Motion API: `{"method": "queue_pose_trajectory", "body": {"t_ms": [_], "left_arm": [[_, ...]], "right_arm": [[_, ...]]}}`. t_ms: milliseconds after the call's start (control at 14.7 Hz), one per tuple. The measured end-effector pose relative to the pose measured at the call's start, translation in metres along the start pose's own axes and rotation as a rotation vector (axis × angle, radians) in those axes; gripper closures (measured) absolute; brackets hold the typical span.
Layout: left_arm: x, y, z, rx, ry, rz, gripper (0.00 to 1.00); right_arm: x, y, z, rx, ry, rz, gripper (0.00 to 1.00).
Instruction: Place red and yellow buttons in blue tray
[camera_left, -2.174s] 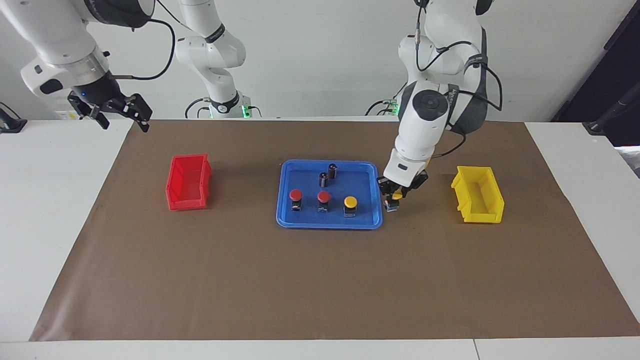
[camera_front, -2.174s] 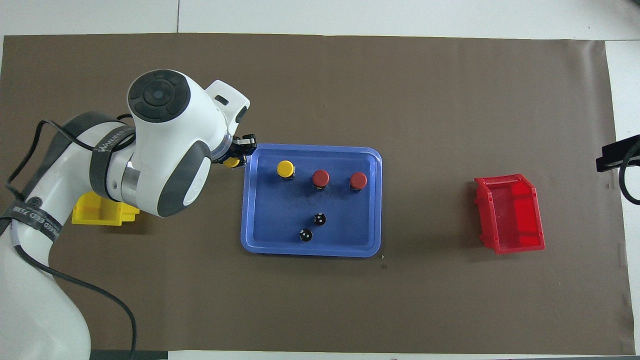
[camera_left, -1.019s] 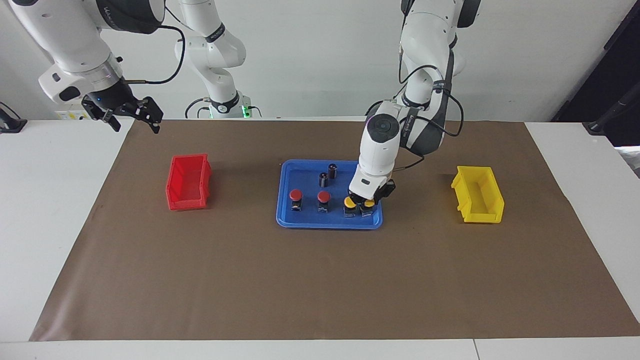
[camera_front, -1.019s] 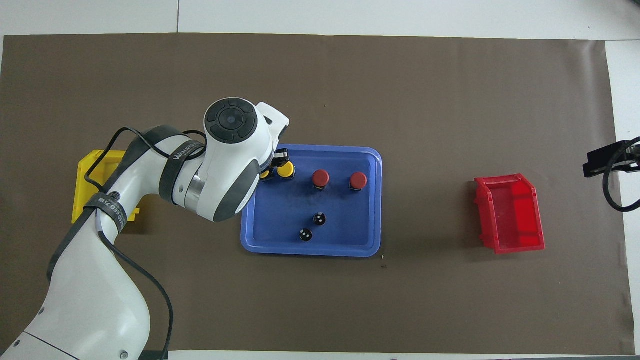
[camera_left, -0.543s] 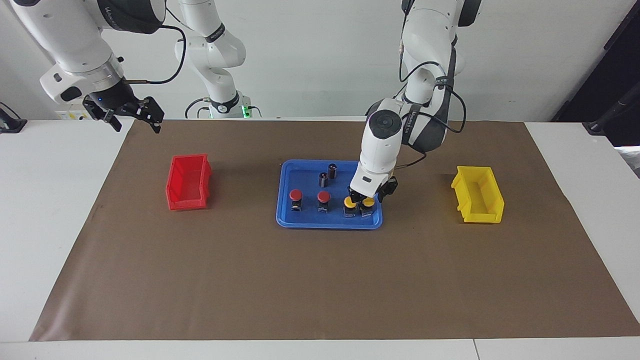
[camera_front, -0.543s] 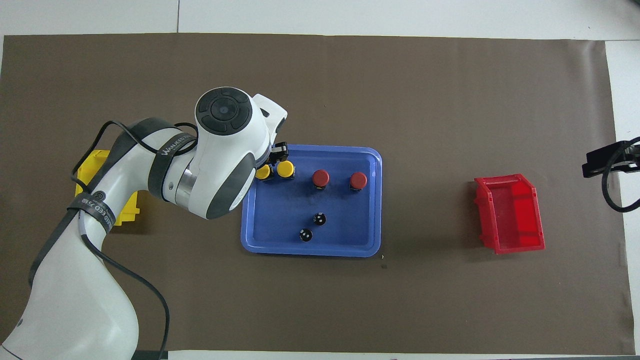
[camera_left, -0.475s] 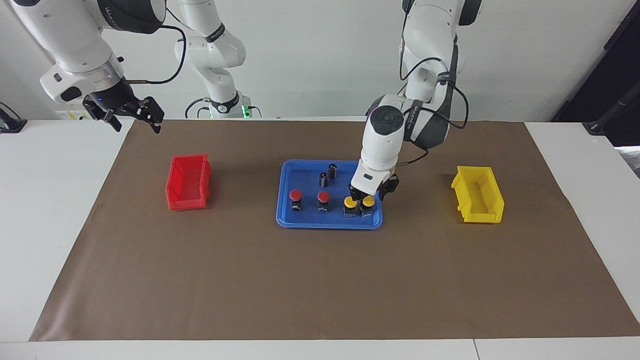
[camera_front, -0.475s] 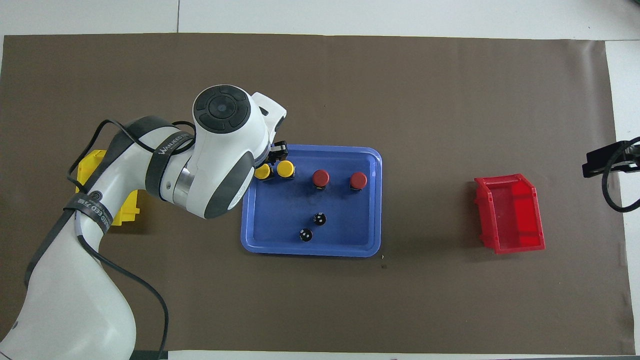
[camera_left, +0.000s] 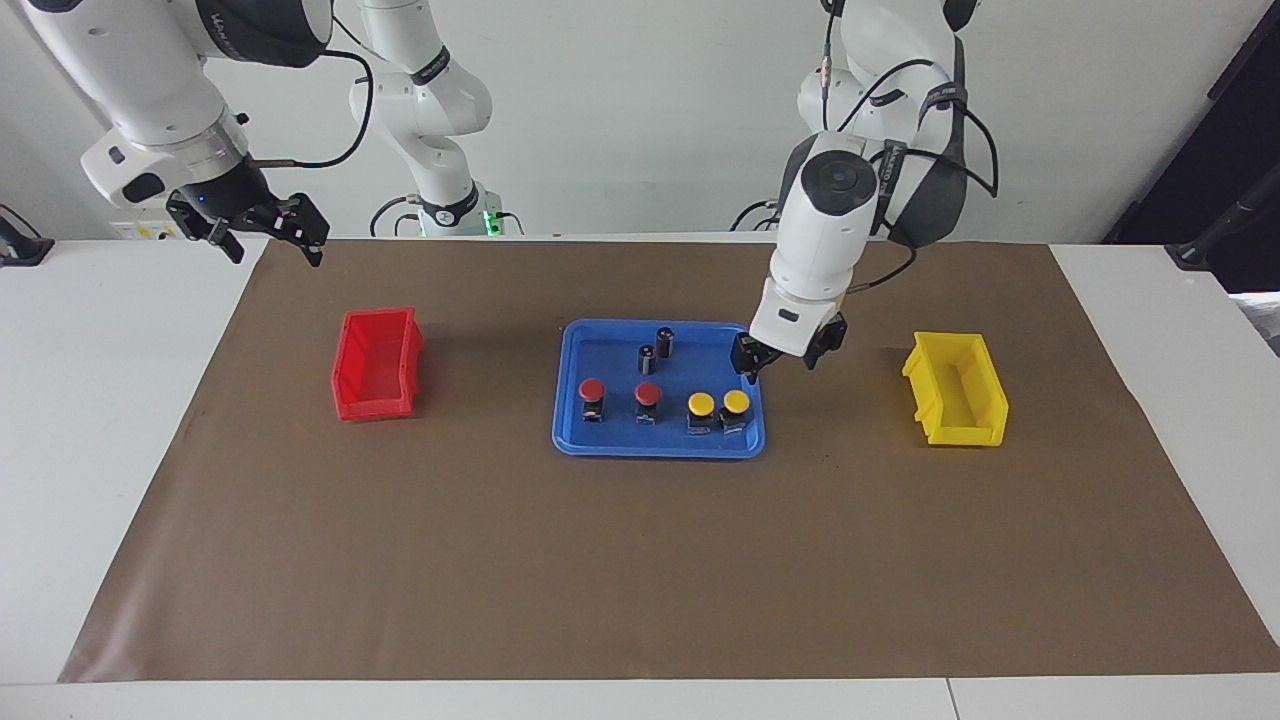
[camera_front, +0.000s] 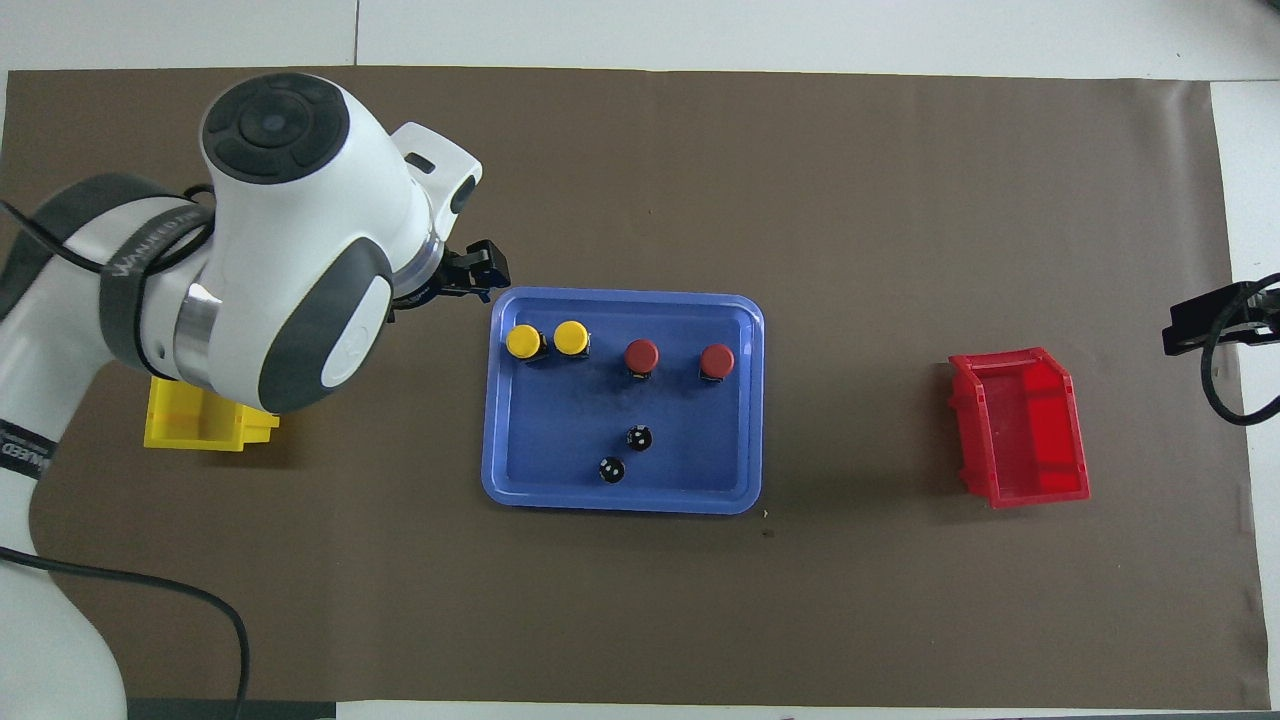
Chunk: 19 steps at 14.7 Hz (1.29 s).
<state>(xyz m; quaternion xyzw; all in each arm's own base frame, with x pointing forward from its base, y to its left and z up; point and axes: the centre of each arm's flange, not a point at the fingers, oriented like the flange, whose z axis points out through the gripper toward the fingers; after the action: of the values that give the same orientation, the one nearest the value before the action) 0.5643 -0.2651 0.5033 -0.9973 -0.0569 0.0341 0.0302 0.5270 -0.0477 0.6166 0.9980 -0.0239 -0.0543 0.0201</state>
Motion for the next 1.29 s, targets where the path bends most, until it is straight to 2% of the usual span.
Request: {"method": "queue_pose_trajectory", "body": {"t_ms": [204,408,747,951,1291], "left_arm": [[0.025,-0.054,-0.021,-0.002,-0.014,0.070,0.00],[0.042,-0.137,-0.045,-0.017,-0.027,0.136,0.00],[0.033,-0.258,-0.086,-0.051,-0.021,0.145,0.00],[0.013,-0.279,-0.111,-0.064,-0.007,0.138,0.00],[-0.006,-0.269,-0.121,-0.065,-0.053,0.168,0.00]], "right_arm": [[0.000,0.000,0.000,0.000,0.000,0.000,0.00],[0.000,0.000,0.000,0.000,0.000,0.000,0.00],[0.000,0.000,0.000,0.000,0.000,-0.001,0.00],[0.000,0.000,0.000,0.000,0.000,-0.001,0.00],[0.000,0.000,0.000,0.000,0.000,-0.001,0.00]]}}
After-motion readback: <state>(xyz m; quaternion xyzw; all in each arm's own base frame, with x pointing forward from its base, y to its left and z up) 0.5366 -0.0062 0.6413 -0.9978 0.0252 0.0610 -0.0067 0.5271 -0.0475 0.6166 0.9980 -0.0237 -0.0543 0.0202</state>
